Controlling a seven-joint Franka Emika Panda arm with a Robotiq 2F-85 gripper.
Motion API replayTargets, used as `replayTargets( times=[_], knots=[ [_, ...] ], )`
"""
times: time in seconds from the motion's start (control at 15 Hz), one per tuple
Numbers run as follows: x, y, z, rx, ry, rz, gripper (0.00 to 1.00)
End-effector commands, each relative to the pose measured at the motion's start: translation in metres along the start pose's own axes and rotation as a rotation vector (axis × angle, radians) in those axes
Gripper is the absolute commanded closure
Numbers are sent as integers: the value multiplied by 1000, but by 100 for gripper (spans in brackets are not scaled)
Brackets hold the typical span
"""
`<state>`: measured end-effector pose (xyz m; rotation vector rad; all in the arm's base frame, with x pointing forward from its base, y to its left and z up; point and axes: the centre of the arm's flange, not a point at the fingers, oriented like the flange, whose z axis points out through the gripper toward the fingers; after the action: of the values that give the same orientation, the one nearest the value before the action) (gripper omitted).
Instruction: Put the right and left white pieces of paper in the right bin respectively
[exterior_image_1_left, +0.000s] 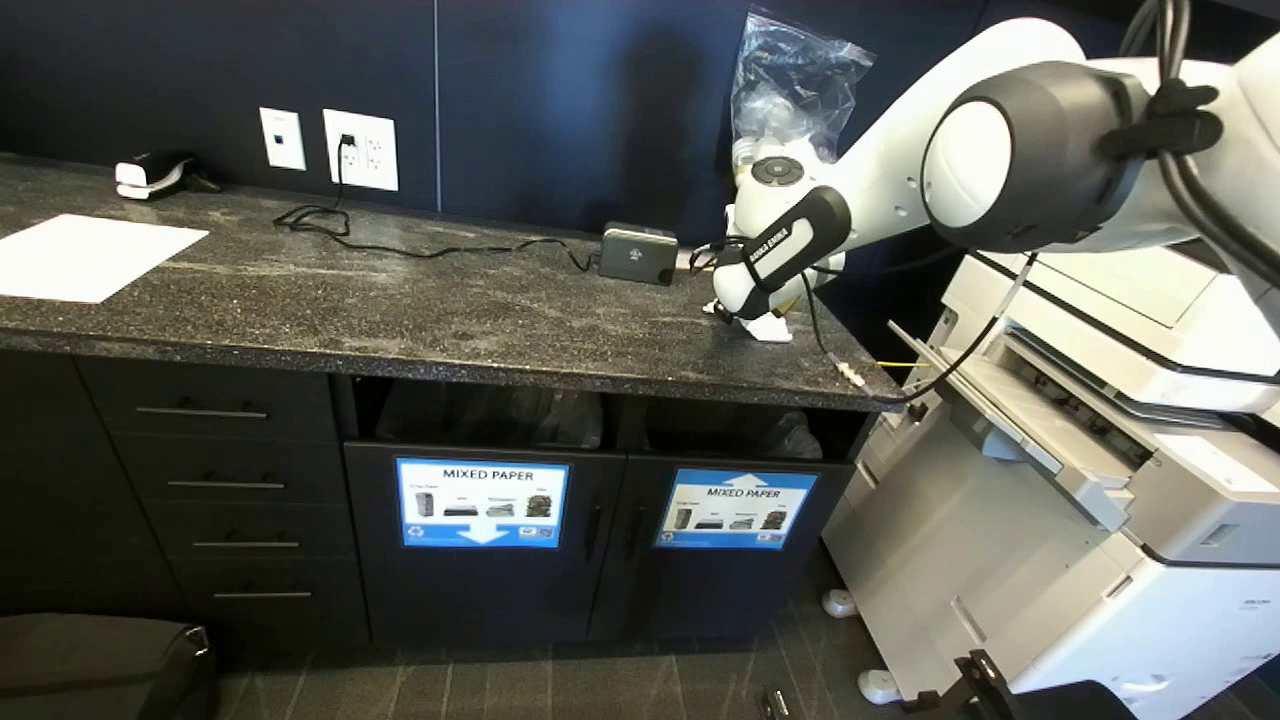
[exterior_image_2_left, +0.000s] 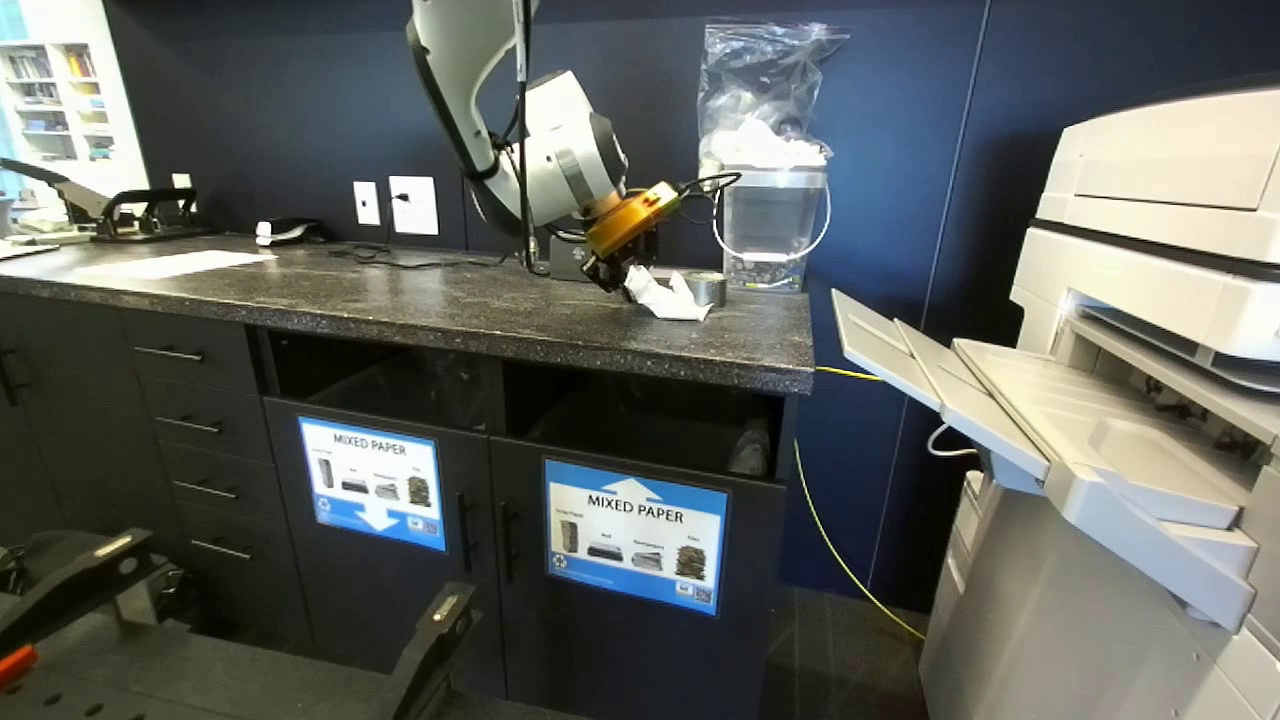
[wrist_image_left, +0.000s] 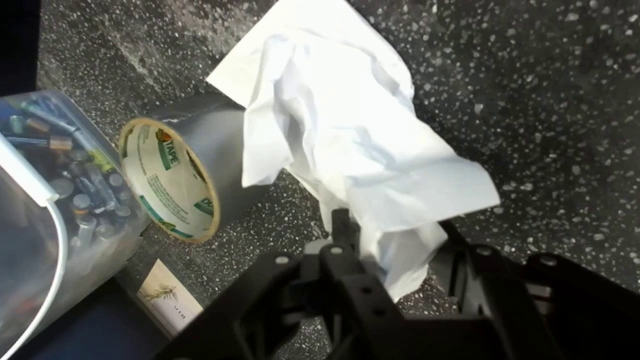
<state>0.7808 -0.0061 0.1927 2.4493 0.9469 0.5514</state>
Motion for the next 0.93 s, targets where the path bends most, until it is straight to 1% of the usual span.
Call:
replayTargets(
  times=[0.0,0.07,0.27,0.33,0.4,0.53,0.87],
  knots=[
    [8,9,9,-9,-3,-24,89],
    [7,9,10,-6,-7,-25,94],
    [3,8,13,17,-39,-25,98],
    [1,6,14,38,-63,-27,99],
    [-1,5,14,61,-90,-30,95],
    [-7,1,15,142,-165,-53,95],
    [-22,2,1,333,-303,-130,95]
  ],
)
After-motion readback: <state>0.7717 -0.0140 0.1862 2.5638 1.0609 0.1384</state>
